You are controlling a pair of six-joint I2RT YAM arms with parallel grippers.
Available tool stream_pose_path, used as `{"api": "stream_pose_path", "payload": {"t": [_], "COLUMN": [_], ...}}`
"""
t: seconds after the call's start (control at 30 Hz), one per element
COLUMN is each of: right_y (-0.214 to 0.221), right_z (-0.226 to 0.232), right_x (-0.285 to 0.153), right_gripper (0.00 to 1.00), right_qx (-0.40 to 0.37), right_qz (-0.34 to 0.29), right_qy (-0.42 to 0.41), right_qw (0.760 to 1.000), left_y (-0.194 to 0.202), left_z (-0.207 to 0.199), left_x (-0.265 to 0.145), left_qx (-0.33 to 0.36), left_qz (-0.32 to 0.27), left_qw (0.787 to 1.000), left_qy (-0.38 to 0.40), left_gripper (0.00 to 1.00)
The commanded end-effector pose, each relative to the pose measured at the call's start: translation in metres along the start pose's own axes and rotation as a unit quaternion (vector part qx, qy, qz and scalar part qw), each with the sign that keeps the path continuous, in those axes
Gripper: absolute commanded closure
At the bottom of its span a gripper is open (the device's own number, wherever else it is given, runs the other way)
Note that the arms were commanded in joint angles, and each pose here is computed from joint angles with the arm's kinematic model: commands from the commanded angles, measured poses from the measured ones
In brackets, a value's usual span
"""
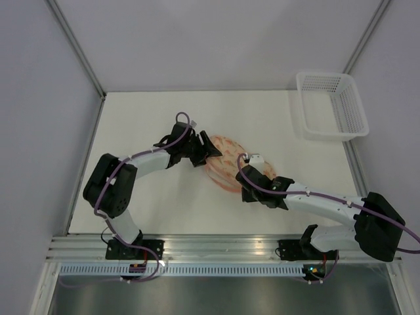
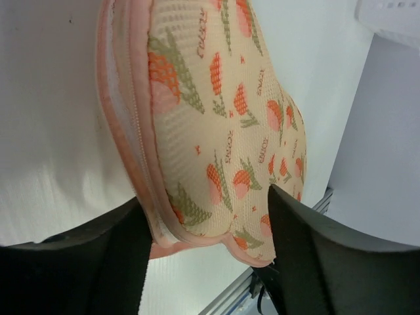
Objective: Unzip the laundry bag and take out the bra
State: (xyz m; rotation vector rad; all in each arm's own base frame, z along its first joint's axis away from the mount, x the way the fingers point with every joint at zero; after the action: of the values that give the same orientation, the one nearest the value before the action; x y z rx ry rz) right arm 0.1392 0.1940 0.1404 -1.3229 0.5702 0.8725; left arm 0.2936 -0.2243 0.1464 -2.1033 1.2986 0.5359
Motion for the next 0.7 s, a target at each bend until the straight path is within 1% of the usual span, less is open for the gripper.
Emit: {"api": "stream_pose_path", "payload": {"t": [0.0, 0.03, 0.1, 0.13, 0.17, 0.23, 0.3, 0.33, 0.37, 0.4, 0.43, 0.47, 0.5, 0.57, 0.67], "right_y": [-0.003, -0.004, -0.004, -0.004, -0.005, -0.005, -0.005, -0.003, -0.005, -0.004, -0.003, -0.004, -0.004, -0.003, -0.003], "right_z": [0.002, 0.003, 0.006, 0.009, 0.013, 0.017, 0.026, 0.029, 0.036, 0.038, 0.039, 0.042, 0.044, 0.046, 0.046], "right_x": [-0.001, -0.001, 0.003, 0.004, 0.006, 0.009, 0.009, 0.009, 0.008, 0.007, 0.008, 0.008, 0.007, 0.007, 0.006], "right_gripper": [1.00, 0.99, 1.00, 0.99, 0.99, 1.00, 0.99, 1.00, 1.00, 0.99, 1.00, 1.00, 1.00, 1.00, 1.00], "right_qx": [-0.002, -0.002, -0.006, -0.007, -0.007, -0.010, -0.011, -0.012, -0.007, -0.006, -0.005, -0.006, -0.007, -0.012, -0.017], "right_qz": [-0.007, -0.006, -0.001, 0.003, 0.004, 0.009, 0.015, 0.019, 0.020, 0.021, 0.024, 0.021, 0.023, 0.032, 0.036], "right_qy": [-0.010, -0.014, -0.018, -0.026, -0.036, -0.057, -0.101, -0.121, -0.158, -0.173, -0.183, -0.195, -0.205, -0.217, -0.219], "right_qw": [1.000, 1.000, 1.000, 1.000, 0.999, 0.998, 0.995, 0.992, 0.987, 0.985, 0.983, 0.980, 0.979, 0.976, 0.975], "left_y": [0.005, 0.007, 0.025, 0.027, 0.041, 0.052, 0.070, 0.075, 0.083, 0.089, 0.090, 0.093, 0.096, 0.099, 0.098], "left_z": [-0.001, -0.001, 0.016, 0.011, 0.023, 0.021, 0.020, 0.015, 0.008, 0.005, -0.002, -0.006, -0.013, -0.022, -0.028], "left_x": [-0.016, -0.027, -0.039, -0.053, -0.055, -0.063, -0.073, -0.074, -0.075, -0.074, -0.073, -0.071, -0.067, -0.061, -0.047], "left_qx": [0.007, 0.001, -0.034, -0.055, -0.070, -0.093, -0.104, -0.121, -0.116, -0.119, -0.130, -0.134, -0.130, -0.136, -0.134], "left_qz": [-0.025, -0.046, -0.051, -0.073, -0.066, -0.078, -0.067, -0.063, -0.053, -0.043, -0.042, -0.037, -0.033, -0.026, -0.019], "left_qw": [1.000, 0.999, 0.998, 0.995, 0.995, 0.992, 0.992, 0.990, 0.992, 0.992, 0.991, 0.990, 0.990, 0.989, 0.989], "left_qy": [0.011, -0.003, -0.034, -0.025, -0.039, -0.035, -0.032, -0.024, -0.010, -0.007, 0.012, 0.023, 0.043, 0.056, 0.053], "left_gripper": [0.25, 0.25, 0.22, 0.21, 0.21, 0.18, 0.18, 0.15, 0.15, 0.14, 0.12, 0.12, 0.12, 0.12, 0.11]}}
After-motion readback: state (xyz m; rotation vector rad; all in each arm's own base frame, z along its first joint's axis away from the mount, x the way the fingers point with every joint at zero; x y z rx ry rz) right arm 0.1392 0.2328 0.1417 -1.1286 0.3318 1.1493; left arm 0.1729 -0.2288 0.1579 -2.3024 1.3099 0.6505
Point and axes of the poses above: each gripper's point midway between its finger pads, its own x axis out along the fingers, its own z axis along the line the jaws close on, y = z × x, the point moved 10 cm from there along -x, back along the fingers, and after that the axes turned 2 degrees about x, right-handed, at the moved point
